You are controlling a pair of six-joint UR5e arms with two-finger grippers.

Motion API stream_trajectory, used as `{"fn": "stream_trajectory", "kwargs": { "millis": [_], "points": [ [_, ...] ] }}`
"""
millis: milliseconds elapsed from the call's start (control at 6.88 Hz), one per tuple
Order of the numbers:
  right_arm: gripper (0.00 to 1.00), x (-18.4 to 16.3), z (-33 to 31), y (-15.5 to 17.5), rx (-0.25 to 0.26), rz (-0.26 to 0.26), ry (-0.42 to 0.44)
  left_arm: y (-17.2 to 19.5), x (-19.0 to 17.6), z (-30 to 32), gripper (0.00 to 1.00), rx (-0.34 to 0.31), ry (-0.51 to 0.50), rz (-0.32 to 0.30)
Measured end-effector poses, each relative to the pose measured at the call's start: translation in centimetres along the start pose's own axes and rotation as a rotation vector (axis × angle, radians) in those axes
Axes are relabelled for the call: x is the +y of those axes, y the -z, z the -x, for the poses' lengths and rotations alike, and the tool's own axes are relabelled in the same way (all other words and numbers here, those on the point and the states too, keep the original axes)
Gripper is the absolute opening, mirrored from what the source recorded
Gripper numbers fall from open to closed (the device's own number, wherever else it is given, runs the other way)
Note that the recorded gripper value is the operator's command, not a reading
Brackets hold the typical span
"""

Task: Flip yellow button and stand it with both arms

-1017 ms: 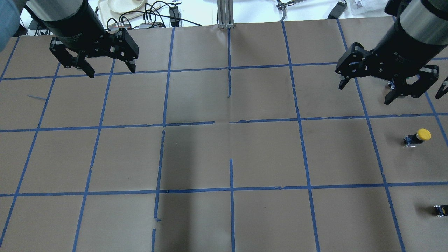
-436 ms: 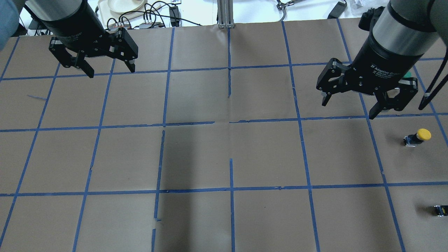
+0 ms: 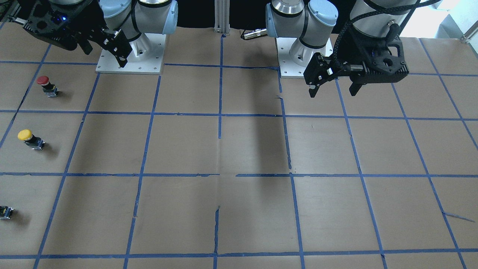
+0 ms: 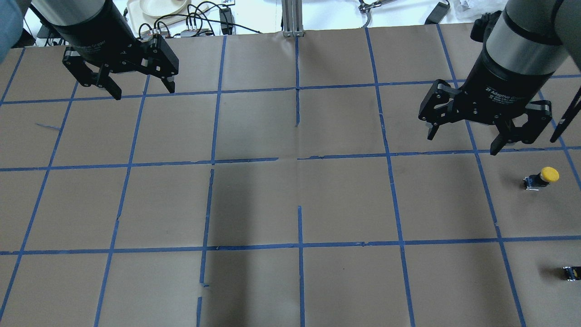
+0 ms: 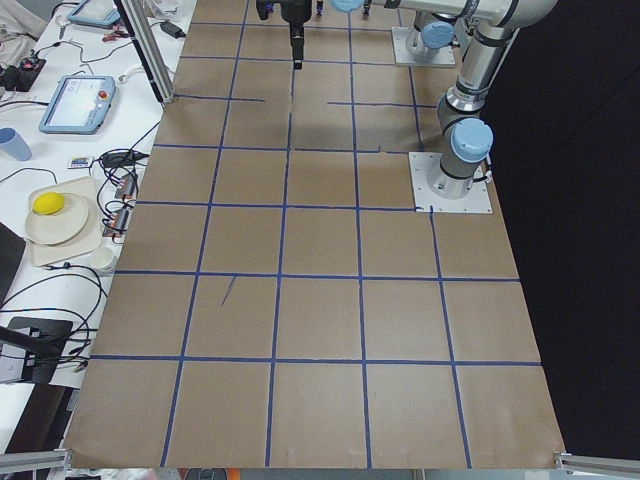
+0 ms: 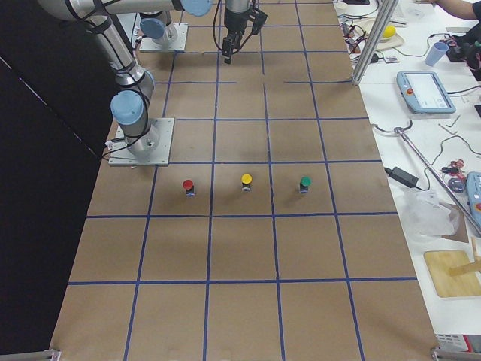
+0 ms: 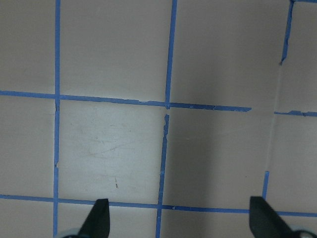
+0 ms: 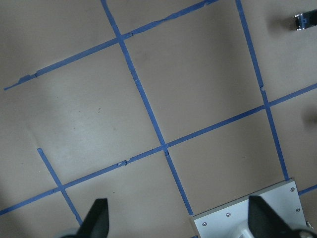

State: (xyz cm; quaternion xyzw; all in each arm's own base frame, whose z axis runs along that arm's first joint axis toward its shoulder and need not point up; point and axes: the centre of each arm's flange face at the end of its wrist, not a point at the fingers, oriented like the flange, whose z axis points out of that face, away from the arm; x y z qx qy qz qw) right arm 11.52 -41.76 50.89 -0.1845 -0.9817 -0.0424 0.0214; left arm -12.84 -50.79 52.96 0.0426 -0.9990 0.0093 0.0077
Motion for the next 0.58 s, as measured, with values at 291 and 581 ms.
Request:
{"fn": "stream_trajectory", "kwargs": {
  "millis": [291,581],
  "points": [
    [1.0,-0.18,0.17,-0.09,-0.011,0.0,0.0,0.04,-0.04,-0.02,1.0,0.0,0.0,-0.001],
    [1.0,-0.42,0.57,-0.22,-0.042,0.001,0.001,0.42,-0.11,0.01,1.0,0.002,0.001,-0.007]
  ]
}}
